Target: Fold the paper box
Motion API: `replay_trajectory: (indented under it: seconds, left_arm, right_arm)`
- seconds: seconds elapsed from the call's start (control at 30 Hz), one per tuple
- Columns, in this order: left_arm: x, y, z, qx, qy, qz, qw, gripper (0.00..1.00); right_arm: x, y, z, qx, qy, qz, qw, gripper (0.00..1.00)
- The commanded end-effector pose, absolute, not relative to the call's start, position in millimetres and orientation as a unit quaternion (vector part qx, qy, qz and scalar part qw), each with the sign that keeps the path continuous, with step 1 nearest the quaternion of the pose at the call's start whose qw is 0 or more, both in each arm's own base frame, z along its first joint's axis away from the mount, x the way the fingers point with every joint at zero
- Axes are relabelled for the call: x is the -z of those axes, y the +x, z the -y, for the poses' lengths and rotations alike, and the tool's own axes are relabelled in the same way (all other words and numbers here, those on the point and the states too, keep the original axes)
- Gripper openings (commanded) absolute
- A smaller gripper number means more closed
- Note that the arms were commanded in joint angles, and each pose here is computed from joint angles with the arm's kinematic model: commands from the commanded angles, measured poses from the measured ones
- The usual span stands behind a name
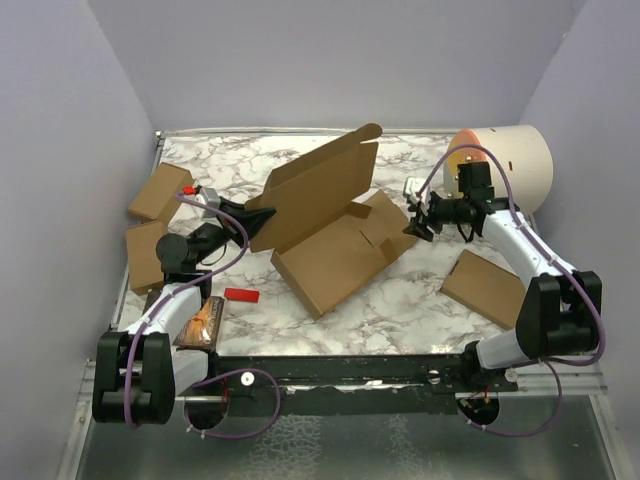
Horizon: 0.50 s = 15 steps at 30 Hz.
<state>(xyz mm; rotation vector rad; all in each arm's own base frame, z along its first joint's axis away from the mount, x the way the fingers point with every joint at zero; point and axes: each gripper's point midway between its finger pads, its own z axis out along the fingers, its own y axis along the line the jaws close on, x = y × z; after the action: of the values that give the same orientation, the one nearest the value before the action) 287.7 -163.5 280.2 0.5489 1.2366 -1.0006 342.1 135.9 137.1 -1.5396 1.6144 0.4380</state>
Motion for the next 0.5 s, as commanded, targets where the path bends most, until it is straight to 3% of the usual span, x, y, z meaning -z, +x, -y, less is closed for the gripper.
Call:
replay_trajectory:
  seconds: [0.0,0.17,0.47]
  left_arm:
    - [-286,280,166,0.444,0.263,-0.53,0.673,0.0]
    - [-289,274,167,0.445,0.271,-0.517,0.679,0.0]
    - [-305,247,172,0.459,0.31,-0.457,0.696,0.0]
  right_arm:
    - [-169,361,-156,-0.259,-0.462,-0.704,0.473,0.58]
    - [-156,388,-148,-0.247,-0.374,-0.758,0.474,0.72]
    - [-138,421,-126,-0.208,-0.332,-0.806,0.443,0.75]
